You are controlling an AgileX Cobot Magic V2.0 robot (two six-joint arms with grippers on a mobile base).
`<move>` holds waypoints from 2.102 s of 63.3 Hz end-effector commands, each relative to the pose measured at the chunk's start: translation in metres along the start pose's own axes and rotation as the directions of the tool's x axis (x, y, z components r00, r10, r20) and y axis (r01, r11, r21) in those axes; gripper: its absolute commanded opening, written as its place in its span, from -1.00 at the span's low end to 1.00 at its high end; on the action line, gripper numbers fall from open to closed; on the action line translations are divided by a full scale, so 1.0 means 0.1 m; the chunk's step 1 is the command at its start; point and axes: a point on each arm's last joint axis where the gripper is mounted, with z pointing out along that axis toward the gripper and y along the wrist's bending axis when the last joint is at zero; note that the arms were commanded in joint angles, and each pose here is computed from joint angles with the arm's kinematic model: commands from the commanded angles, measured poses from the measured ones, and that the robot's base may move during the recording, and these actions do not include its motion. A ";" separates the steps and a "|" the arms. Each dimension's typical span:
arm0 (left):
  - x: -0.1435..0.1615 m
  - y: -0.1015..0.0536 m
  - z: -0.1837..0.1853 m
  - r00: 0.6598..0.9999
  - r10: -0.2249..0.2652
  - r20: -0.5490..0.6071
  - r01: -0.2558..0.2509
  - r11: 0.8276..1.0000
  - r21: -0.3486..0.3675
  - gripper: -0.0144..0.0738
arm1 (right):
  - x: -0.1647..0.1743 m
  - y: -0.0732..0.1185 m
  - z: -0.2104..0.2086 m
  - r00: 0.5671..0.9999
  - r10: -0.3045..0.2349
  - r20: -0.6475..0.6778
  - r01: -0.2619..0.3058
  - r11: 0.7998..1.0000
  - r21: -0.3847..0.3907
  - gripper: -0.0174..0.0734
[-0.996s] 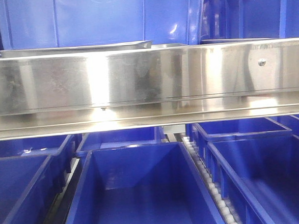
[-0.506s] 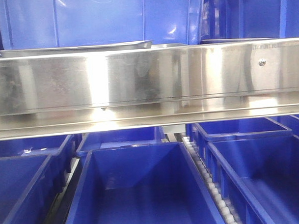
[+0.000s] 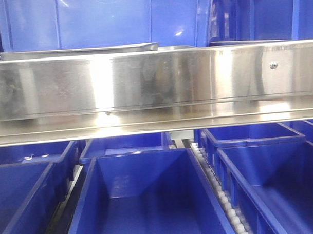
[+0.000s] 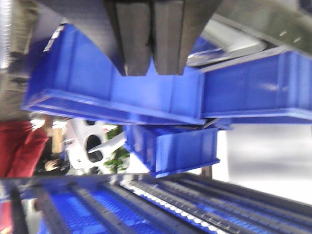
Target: Stack silver trays without gaps
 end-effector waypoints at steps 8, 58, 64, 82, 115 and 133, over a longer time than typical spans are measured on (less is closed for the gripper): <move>-0.02 0.00 -0.01 1.000 -0.007 0.027 0.007 1.000 0.009 -0.66 | 0.16 -0.03 0.00 1.000 0.006 -0.021 -0.003 0.991 0.131 -0.79; -0.02 0.00 -0.01 1.000 -0.003 0.027 0.003 1.000 0.008 -0.66 | 1.41 -0.27 -0.21 0.993 0.002 -0.122 0.067 0.825 0.561 -0.79; -0.02 0.00 -0.01 1.000 -0.003 0.027 0.003 1.000 0.008 -0.66 | 1.41 -0.27 -0.21 0.992 0.004 -0.124 0.068 0.824 0.563 -0.79; -0.02 0.00 -0.01 1.000 -0.003 0.027 0.003 1.000 0.008 -0.66 | 1.40 -0.26 -0.20 0.988 -0.046 -0.145 0.119 0.827 0.549 -0.79; -0.02 0.00 -0.01 1.000 -0.003 0.027 0.003 1.000 0.008 -0.66 | 1.40 -0.26 -0.20 0.960 -0.169 -0.225 0.265 0.811 0.521 -0.79; -0.02 0.00 -0.01 1.000 -0.003 0.027 0.003 1.000 0.008 -0.66 | 1.40 -0.26 -0.20 0.958 -0.173 -0.227 0.270 0.810 0.520 -0.79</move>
